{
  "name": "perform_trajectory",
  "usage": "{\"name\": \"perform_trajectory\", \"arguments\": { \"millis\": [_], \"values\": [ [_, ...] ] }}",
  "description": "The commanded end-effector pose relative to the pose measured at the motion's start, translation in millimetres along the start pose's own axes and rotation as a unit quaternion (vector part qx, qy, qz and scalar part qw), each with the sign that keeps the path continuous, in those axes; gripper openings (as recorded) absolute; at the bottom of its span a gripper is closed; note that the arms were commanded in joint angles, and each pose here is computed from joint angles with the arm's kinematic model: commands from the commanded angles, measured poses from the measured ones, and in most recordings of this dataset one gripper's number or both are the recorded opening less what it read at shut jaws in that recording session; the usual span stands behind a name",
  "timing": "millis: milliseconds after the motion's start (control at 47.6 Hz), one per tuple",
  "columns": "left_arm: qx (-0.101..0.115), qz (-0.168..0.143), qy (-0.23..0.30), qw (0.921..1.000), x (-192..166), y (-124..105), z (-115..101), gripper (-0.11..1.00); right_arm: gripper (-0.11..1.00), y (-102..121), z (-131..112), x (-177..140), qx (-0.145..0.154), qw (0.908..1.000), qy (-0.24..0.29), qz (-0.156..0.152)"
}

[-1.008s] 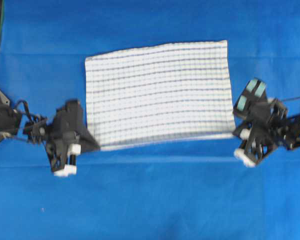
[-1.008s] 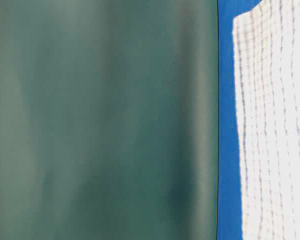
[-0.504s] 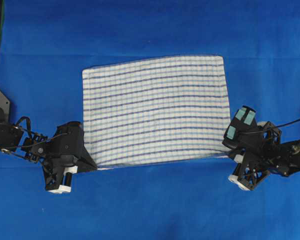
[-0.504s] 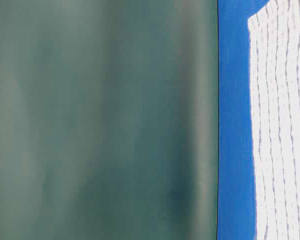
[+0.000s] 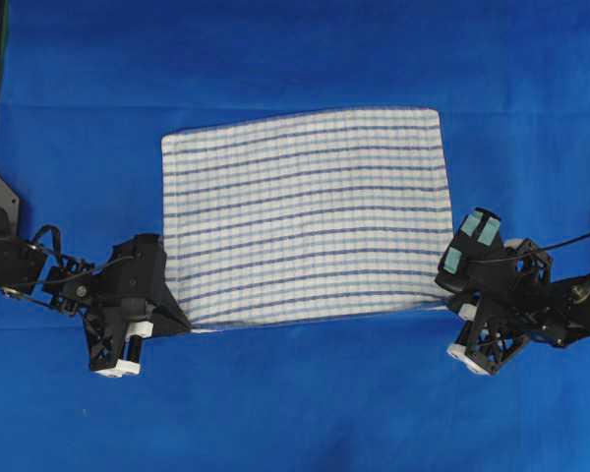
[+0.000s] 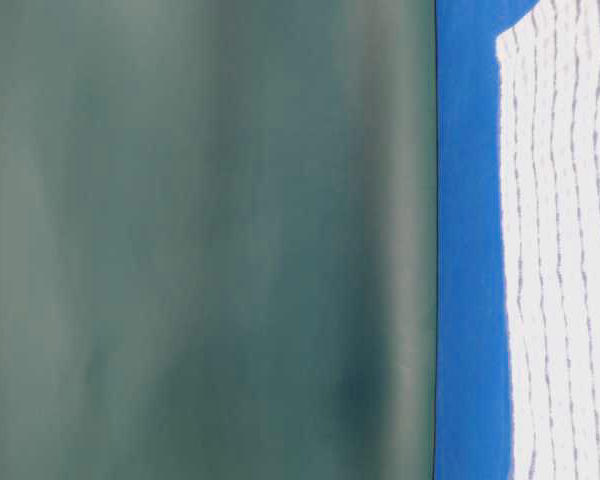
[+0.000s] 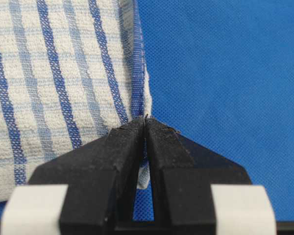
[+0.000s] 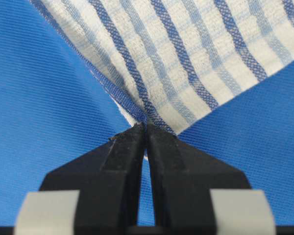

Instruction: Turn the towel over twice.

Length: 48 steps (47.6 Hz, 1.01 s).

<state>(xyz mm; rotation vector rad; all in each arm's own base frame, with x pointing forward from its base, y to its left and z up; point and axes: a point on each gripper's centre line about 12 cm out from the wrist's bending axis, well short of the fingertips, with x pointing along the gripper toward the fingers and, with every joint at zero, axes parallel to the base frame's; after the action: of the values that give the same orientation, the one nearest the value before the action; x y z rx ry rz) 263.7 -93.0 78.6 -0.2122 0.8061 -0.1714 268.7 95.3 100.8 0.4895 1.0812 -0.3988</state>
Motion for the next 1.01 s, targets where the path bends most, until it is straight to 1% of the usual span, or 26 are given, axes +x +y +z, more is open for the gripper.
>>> {"name": "perform_trajectory", "arguments": {
  "millis": [0,21,84,126,168,189,210,252,294,336,441,483,588,651,714,840,924,987],
  "values": [
    [-0.002,-0.003,-0.017,0.9998,-5,-1,12,0.1,0.19,11,7,-6,-0.001,0.9999,-0.011,0.012],
    [-0.003,-0.003,-0.02,0.9998,-7,-1,14,0.14,0.28,12,9,-7,-0.002,0.9998,-0.014,0.014],
    [-0.002,-0.002,-0.025,0.9997,-12,-1,18,0.28,0.46,15,13,-11,-0.011,0.9996,-0.023,0.014],
    [-0.004,-0.001,-0.031,0.9995,-16,0,23,0.4,0.57,17,18,-15,-0.016,0.9993,-0.031,0.014],
    [-0.007,0.001,-0.037,0.9993,-22,1,30,0.52,0.66,17,22,-20,-0.02,0.9989,-0.04,0.014],
    [-0.007,0.002,-0.039,0.9992,-25,2,32,0.61,0.68,18,24,-22,-0.023,0.9986,-0.046,0.014],
    [-0.007,0.002,-0.042,0.9991,-27,2,35,0.66,0.68,17,26,-25,-0.026,0.9983,-0.051,0.013],
    [-0.007,0.004,-0.045,0.999,-33,3,39,0.77,0.64,17,31,-33,-0.033,0.9973,-0.065,0.013],
    [-0.005,0.006,-0.048,0.9988,-40,3,43,0.85,0.61,16,34,-40,-0.037,0.9963,-0.076,0.013],
    [-0.003,0.008,-0.054,0.9985,-46,4,48,0.86,0.6,14,38,-48,-0.043,0.9951,-0.089,0.013],
    [0.014,0.012,-0.079,0.9967,-66,6,64,0.8,0.62,9,48,-70,-0.058,0.9906,-0.123,0.016],
    [0.023,0.012,-0.093,0.9953,-74,6,70,0.79,0.62,6,53,-81,-0.068,0.9875,-0.142,0.018],
    [0.045,0.016,-0.135,0.9898,-93,8,84,0.79,0.62,-1,61,-102,-0.089,0.9793,-0.18,0.022],
    [0.059,0.024,-0.159,0.9852,-105,12,91,0.79,0.62,-6,65,-115,-0.102,0.9733,-0.204,0.024],
    [0.071,0.034,-0.178,0.9809,-115,17,95,0.79,0.62,-14,70,-129,-0.117,0.9651,-0.232,0.026],
    [0.085,0.059,-0.211,0.972,-132,28,103,0.79,0.62,-31,76,-151,-0.136,0.9486,-0.285,0.027],
    [0.093,0.08,-0.241,0.9627,-146,37,110,0.79,0.62,-43,80,-168,-0.14,0.9363,-0.321,0.03],
    [0.098,0.094,-0.262,0.9556,-156,42,113,0.79,0.62,-52,83,-181,-0.143,0.9251,-0.35,0.031]
  ]
}}
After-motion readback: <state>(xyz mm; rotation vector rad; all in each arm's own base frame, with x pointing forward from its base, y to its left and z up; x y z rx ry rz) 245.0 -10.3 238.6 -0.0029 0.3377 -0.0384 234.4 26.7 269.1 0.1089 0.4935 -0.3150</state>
